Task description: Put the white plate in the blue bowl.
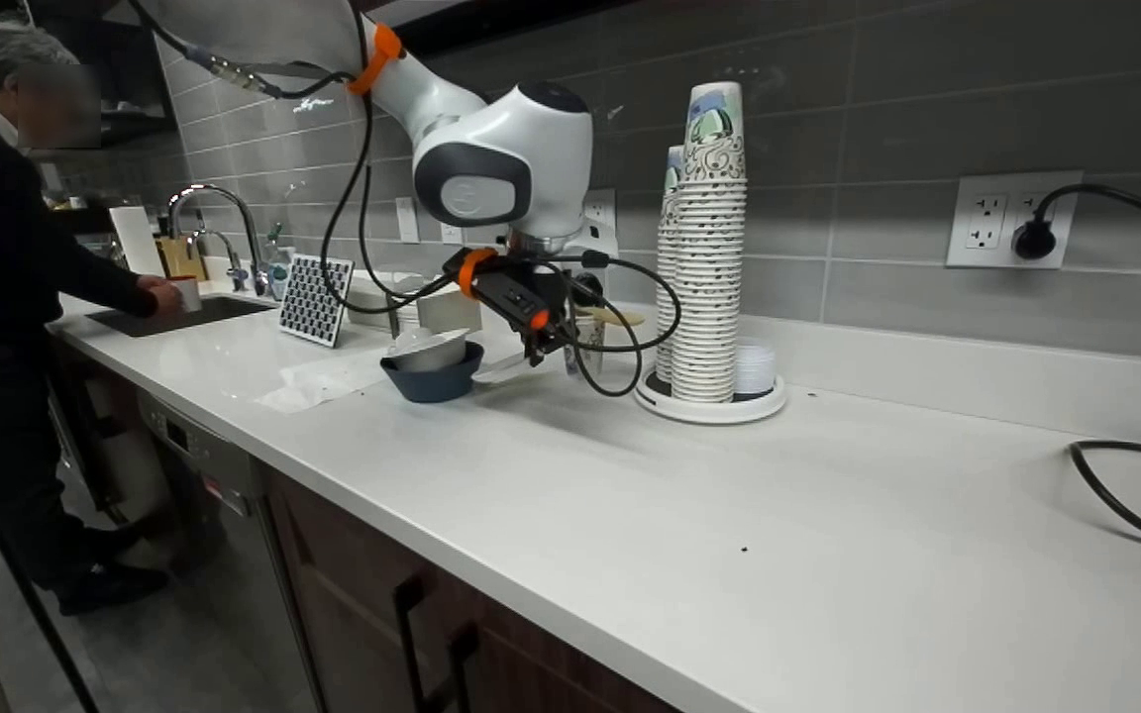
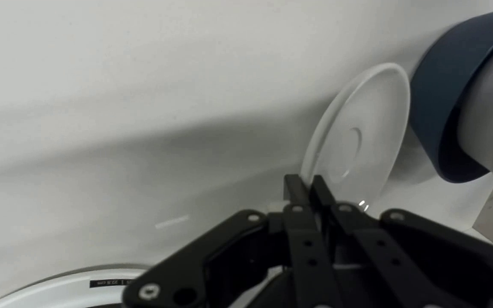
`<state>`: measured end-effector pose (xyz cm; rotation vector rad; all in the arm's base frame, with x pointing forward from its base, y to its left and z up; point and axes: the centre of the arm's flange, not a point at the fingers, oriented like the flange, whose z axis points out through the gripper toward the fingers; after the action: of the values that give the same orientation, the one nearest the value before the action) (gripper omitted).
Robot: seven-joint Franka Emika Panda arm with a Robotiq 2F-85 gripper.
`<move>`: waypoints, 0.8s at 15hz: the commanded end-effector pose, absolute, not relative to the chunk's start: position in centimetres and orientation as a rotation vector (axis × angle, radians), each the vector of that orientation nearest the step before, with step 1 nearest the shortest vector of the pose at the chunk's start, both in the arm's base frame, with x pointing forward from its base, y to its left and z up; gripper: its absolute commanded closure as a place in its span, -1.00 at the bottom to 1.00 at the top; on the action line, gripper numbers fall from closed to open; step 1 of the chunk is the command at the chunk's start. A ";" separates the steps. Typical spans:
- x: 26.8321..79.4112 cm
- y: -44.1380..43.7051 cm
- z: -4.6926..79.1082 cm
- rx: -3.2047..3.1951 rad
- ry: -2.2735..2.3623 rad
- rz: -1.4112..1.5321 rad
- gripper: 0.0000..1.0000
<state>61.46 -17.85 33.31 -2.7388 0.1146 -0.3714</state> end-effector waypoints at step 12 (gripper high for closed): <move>62.1 -13.5 37.4 -2.766 0.072 -0.255 0.95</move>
<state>62.36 -13.86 35.16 -2.7574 0.0791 -0.2587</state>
